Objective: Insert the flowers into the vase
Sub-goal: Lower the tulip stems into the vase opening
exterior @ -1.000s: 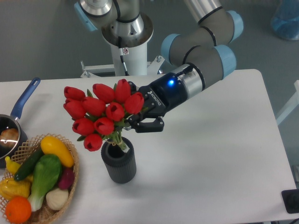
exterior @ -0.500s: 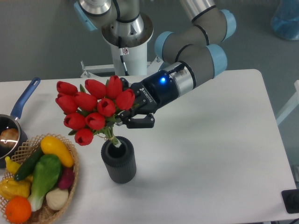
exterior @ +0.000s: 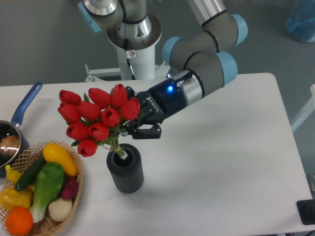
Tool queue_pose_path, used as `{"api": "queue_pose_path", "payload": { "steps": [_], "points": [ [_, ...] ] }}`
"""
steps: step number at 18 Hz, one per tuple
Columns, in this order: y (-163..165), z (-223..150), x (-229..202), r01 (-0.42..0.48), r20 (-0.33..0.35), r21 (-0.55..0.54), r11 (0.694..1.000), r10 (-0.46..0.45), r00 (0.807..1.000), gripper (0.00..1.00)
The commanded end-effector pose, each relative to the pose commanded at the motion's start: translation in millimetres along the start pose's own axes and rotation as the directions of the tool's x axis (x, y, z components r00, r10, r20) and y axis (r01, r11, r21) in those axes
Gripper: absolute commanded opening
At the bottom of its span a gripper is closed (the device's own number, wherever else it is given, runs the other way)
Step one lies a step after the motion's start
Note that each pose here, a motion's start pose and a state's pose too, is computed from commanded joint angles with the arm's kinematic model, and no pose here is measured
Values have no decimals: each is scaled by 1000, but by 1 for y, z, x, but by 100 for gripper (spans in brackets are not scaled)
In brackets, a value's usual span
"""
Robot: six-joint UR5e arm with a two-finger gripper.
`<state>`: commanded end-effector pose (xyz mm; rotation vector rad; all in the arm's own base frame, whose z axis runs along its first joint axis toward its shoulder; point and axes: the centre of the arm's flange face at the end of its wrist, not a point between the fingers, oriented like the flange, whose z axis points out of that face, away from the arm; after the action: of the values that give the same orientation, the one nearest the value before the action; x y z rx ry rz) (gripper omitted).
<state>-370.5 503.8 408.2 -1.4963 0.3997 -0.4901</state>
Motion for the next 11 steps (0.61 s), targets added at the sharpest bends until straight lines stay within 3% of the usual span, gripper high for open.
{"api": "queue_pose_path", "payload": {
  "steps": [11],
  "points": [
    [36, -1, 1, 20, 2, 0, 1000, -20, 1000, 0]
  ]
}}
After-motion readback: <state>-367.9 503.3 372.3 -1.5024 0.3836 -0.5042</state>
